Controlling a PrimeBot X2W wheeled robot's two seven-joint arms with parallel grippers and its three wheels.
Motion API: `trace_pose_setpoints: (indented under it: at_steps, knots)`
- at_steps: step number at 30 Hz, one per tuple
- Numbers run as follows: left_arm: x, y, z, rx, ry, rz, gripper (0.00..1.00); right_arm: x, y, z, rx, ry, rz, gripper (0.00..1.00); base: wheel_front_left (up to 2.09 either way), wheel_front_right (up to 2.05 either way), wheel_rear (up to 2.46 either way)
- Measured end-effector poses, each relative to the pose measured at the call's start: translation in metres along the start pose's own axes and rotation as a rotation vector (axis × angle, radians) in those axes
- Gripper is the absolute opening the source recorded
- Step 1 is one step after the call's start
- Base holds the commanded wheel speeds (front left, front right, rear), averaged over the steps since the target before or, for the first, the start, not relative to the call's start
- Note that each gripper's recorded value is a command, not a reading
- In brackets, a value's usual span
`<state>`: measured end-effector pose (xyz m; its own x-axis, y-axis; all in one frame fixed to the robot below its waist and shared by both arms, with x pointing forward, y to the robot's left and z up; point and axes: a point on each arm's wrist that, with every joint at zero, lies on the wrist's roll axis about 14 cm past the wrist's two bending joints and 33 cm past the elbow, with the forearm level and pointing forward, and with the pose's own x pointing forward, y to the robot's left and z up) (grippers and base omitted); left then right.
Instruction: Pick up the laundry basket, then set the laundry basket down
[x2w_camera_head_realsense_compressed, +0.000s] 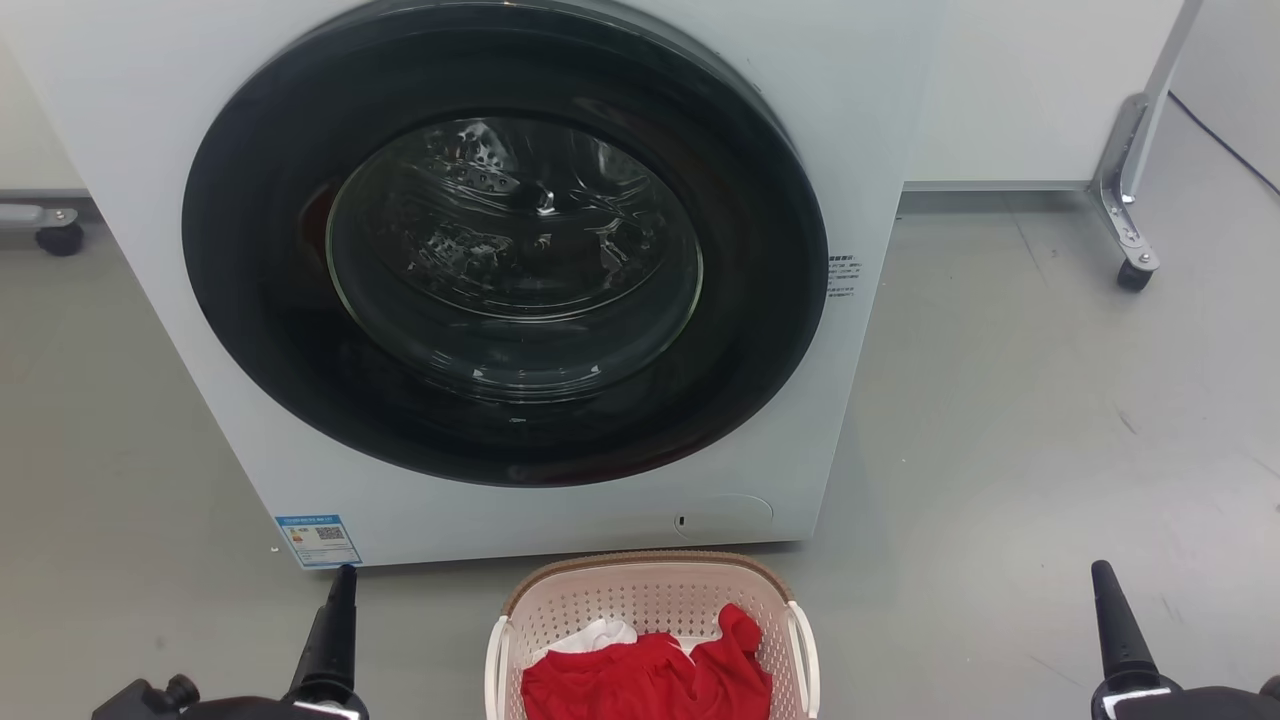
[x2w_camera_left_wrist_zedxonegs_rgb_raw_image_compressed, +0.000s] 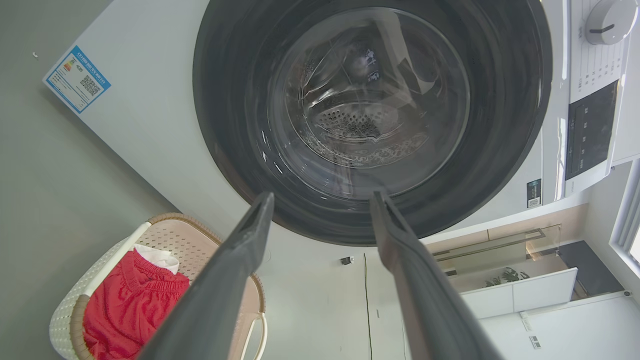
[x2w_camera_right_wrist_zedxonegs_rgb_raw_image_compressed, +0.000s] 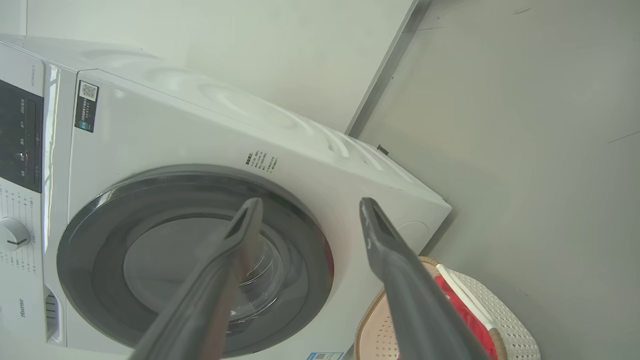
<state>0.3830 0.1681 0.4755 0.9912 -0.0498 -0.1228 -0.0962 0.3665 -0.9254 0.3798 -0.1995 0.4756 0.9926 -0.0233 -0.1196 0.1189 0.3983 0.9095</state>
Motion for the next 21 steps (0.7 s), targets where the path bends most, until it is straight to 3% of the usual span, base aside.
trace_pose_setpoints:
  at_steps: [21]
  knots:
    - [0.000, -0.012, -0.015, 0.456, 0.031, -0.029, 1.00, -0.002, 0.006, -0.009, -0.503, 0.032, 0.017, 1.00, 0.00, 0.00, 0.00]
